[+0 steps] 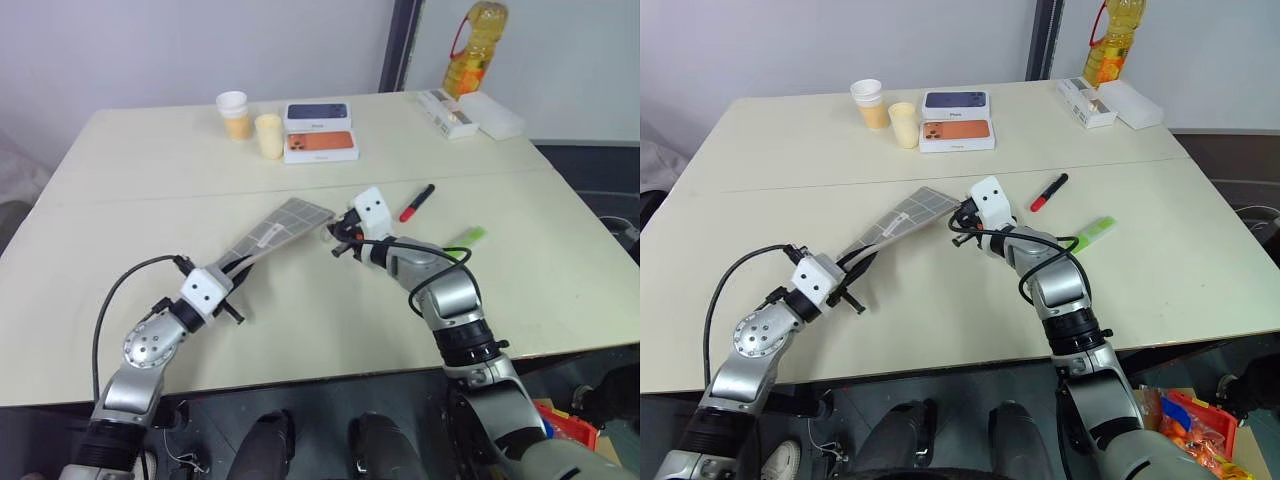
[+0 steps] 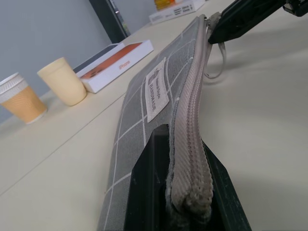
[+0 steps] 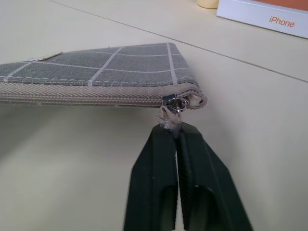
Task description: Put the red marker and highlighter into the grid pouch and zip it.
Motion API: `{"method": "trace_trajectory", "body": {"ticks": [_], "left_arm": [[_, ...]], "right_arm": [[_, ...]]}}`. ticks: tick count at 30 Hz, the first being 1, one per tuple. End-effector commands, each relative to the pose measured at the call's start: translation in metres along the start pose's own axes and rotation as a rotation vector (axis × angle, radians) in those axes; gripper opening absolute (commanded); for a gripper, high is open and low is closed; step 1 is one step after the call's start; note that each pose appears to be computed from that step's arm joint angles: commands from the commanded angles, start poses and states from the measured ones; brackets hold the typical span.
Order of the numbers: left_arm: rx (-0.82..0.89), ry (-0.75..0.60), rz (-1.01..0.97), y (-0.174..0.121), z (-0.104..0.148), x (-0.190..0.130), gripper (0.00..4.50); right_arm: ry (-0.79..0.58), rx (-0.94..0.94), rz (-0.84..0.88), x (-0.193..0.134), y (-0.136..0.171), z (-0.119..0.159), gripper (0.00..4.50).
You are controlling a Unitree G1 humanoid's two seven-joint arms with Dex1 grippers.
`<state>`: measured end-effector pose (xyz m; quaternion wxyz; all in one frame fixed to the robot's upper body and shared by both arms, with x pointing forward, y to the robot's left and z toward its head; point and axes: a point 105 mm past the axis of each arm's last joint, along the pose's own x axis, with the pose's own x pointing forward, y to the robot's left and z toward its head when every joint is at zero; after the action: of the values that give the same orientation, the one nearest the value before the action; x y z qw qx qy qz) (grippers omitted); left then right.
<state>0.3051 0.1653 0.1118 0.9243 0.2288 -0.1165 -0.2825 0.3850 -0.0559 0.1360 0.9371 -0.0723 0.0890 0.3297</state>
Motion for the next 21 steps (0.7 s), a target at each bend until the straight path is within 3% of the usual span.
{"method": "trace_trajectory", "body": {"ticks": [1, 6, 18, 21], "left_arm": [[0.020, -0.034, 0.003, 0.000, 0.009, 0.003, 0.00], [-0.012, -0.033, 0.005, -0.006, 0.009, 0.008, 0.00], [-0.053, -0.064, 0.007, -0.020, 0.021, 0.029, 0.00], [-0.062, -0.069, 0.015, -0.020, 0.023, 0.034, 0.00]], "right_arm": [[-0.064, -0.067, 0.025, -0.002, 0.005, 0.021, 0.06], [-0.015, -0.256, 0.155, -0.004, 0.037, 0.013, 0.06], [-0.057, -0.480, 0.448, -0.007, 0.127, 0.025, 0.06], [-0.060, -0.508, 0.484, -0.008, 0.137, 0.025, 0.06]]}}
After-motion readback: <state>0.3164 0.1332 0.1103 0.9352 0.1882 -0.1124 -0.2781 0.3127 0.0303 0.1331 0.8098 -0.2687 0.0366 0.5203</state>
